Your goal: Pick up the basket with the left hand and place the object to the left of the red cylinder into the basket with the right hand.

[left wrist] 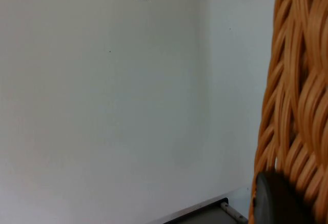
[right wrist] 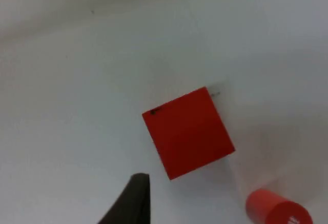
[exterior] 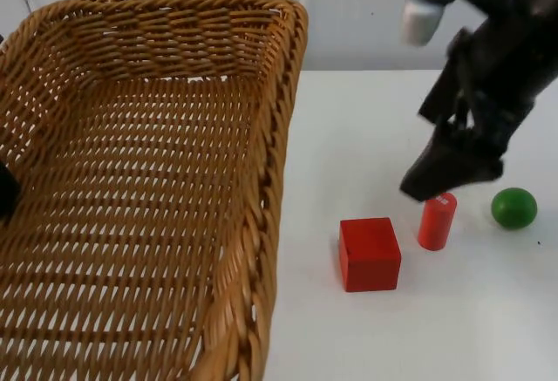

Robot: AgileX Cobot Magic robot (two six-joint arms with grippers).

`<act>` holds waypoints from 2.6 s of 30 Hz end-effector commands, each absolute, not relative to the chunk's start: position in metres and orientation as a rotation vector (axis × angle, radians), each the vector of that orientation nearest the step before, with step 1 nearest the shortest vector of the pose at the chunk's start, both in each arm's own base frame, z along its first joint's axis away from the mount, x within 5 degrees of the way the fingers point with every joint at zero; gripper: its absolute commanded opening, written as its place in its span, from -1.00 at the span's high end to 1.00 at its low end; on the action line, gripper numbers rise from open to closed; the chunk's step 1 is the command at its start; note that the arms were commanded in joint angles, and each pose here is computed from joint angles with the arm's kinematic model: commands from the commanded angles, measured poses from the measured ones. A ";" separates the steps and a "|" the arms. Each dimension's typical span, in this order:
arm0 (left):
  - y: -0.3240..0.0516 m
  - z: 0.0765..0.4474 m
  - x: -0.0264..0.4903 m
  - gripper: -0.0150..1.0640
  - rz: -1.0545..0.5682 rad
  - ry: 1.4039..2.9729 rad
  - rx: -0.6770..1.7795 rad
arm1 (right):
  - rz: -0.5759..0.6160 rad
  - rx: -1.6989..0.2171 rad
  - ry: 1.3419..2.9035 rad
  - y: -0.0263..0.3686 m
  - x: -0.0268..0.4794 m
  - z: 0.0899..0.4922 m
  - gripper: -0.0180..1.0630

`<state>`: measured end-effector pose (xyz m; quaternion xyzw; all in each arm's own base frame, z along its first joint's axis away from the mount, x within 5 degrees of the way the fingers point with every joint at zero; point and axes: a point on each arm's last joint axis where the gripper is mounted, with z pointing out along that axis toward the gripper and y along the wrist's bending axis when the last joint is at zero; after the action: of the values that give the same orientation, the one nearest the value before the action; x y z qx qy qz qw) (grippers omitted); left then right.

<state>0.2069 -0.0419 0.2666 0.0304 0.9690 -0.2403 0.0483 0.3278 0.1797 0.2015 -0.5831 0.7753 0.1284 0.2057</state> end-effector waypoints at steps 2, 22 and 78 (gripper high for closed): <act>-0.047 0.271 0.206 0.98 -0.804 2.925 0.083 | 0.343 -1.699 2.099 0.194 0.325 0.194 -0.98; -0.048 0.271 0.206 0.98 -0.826 2.915 0.073 | 0.324 -1.890 2.020 0.218 0.324 0.143 -0.98; -0.048 0.271 0.206 0.98 -0.824 2.912 0.082 | 0.287 -1.991 1.909 0.228 0.333 0.077 0.44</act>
<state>0.2078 -0.0444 0.2681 0.0278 0.9649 -0.2556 0.0533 0.3322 0.2255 0.0762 -0.7015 0.6820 0.1096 0.1754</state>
